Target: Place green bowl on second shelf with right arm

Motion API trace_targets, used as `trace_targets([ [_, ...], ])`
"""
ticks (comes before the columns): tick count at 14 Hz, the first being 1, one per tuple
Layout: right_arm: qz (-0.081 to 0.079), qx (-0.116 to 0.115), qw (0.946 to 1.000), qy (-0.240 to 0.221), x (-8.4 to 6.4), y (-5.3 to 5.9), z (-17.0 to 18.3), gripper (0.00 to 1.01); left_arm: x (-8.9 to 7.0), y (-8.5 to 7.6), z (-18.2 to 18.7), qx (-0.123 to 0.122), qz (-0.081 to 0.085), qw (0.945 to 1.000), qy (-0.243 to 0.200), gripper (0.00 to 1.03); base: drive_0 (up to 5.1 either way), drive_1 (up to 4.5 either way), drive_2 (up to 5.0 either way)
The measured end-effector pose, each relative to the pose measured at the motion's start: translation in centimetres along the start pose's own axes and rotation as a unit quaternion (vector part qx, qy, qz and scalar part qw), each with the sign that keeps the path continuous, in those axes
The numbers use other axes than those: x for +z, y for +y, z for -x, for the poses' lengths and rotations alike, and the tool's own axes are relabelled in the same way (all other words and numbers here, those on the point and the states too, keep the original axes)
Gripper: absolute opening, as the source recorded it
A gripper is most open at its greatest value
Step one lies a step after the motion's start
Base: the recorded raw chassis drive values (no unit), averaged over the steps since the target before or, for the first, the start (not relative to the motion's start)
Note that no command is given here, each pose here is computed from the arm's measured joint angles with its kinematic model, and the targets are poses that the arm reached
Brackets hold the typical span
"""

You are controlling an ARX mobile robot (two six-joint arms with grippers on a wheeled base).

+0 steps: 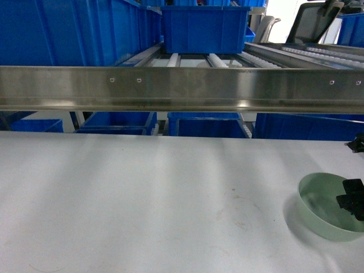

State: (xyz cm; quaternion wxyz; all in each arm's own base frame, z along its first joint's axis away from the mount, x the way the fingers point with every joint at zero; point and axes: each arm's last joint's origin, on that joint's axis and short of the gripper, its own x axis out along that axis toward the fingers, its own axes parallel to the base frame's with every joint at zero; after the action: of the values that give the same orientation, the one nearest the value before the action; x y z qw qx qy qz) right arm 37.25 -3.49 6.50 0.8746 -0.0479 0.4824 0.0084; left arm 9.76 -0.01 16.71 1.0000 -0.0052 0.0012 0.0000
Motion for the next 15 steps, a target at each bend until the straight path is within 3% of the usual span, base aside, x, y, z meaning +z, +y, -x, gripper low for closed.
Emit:
trace_targets([
  [4,-0.012,0.009,0.9999,-0.006,-0.9,1.0,0.7,0.04,0.0,0.0,0.0,0.0,0.0,1.0,0.0,0.98,0.0,0.0,0.0],
  [7,-0.022,0.004,0.9996,-0.015,-1.9,0.9,1.2,0.02,0.0,0.0,0.0,0.0,0.0,1.0,0.0,0.98,0.0,0.0,0.0],
  [10,-0.02,0.003,0.9981,-0.059,-2.5,1.1,3.6,0.02,0.0,0.0,0.0,0.0,0.0,1.0,0.0,0.98,0.0,0.0,0.0],
  [12,-0.015,0.008,0.9898,-0.142,-1.9,1.2,7.7,0.02,0.0,0.0,0.0,0.0,0.0,1.0,0.0,0.98,0.0,0.0,0.0],
  [15,0.001,0.022,0.961,-0.276,0.2,1.3,16.4,0.02,0.0,0.0,0.0,0.0,0.0,1.0,0.0,0.98,0.0,0.0,0.0],
])
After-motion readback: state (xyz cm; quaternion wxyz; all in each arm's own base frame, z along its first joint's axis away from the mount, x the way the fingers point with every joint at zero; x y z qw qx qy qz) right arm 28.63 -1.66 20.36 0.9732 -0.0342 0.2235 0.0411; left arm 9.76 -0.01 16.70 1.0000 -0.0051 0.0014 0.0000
